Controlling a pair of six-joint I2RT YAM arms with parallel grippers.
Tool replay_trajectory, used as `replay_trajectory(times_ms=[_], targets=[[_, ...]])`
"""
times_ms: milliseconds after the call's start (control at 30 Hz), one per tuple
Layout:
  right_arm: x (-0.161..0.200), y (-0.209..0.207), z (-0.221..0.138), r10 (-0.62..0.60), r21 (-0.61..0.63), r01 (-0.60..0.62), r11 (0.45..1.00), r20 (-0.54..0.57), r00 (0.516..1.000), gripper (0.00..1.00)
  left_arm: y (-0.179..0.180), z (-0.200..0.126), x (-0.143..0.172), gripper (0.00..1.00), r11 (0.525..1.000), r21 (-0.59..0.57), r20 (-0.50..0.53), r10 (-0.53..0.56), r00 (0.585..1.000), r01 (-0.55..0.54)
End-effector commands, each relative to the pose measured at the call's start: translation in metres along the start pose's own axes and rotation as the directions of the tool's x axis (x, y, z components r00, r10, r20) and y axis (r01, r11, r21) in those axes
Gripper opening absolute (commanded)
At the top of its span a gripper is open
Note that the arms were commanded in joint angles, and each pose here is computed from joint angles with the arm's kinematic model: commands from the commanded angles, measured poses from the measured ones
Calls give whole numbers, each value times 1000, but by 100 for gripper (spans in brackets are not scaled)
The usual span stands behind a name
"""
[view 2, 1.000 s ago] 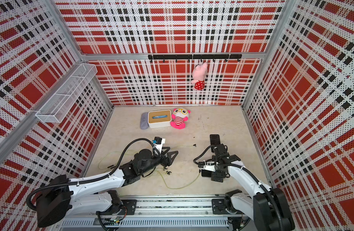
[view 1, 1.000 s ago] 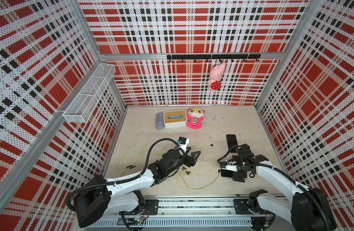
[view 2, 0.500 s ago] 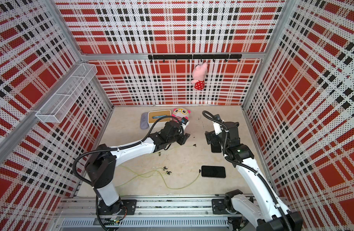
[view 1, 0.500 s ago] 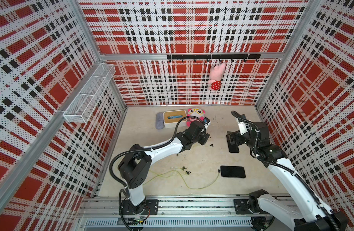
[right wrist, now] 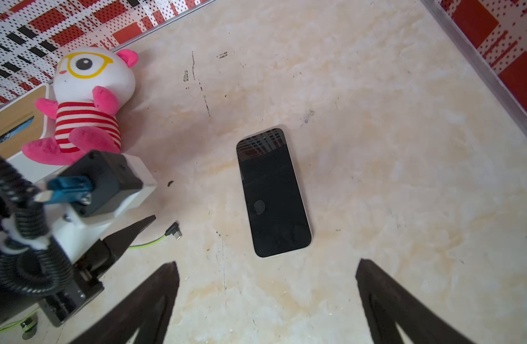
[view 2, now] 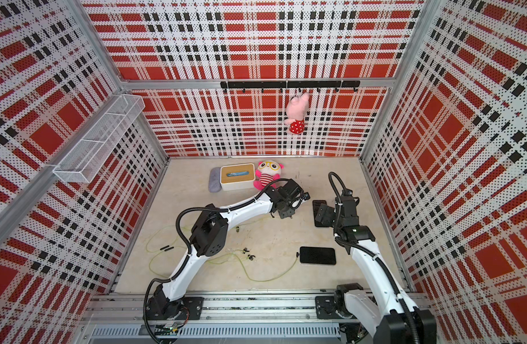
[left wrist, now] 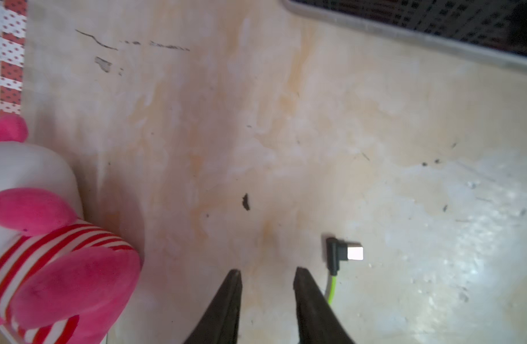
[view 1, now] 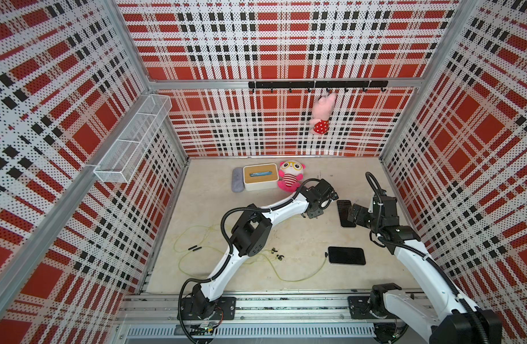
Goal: Plug wired earphones into phones
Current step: Pick up the wired earphone from the center of the board.
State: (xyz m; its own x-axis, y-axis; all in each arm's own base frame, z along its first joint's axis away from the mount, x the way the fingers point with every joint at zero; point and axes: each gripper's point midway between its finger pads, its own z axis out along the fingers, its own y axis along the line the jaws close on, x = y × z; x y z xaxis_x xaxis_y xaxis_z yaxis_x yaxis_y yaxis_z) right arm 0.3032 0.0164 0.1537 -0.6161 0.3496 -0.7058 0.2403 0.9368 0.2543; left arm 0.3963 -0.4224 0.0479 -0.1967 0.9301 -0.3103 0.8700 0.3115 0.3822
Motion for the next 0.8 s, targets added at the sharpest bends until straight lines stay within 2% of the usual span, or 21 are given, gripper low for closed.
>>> replay_trajectory(times_ms=[0,133,400,767], targets=[[-13,0,-11,53,-20,-52,998,83,995,95,-2,3,10,35,994,22,-64,106,992,-105],[-14,0,-17,67,-34,-63,997,107,992,93,2,9,15,35,994,60,-76,94,993,-90],[-6,-2,-14,67,-34,-64,997,96,993,90,-20,17,31,35,970,232,-66,90,994,-72],[1,-7,-9,64,-15,-63,998,81,995,87,-29,24,43,29,942,334,-62,49,997,-26]])
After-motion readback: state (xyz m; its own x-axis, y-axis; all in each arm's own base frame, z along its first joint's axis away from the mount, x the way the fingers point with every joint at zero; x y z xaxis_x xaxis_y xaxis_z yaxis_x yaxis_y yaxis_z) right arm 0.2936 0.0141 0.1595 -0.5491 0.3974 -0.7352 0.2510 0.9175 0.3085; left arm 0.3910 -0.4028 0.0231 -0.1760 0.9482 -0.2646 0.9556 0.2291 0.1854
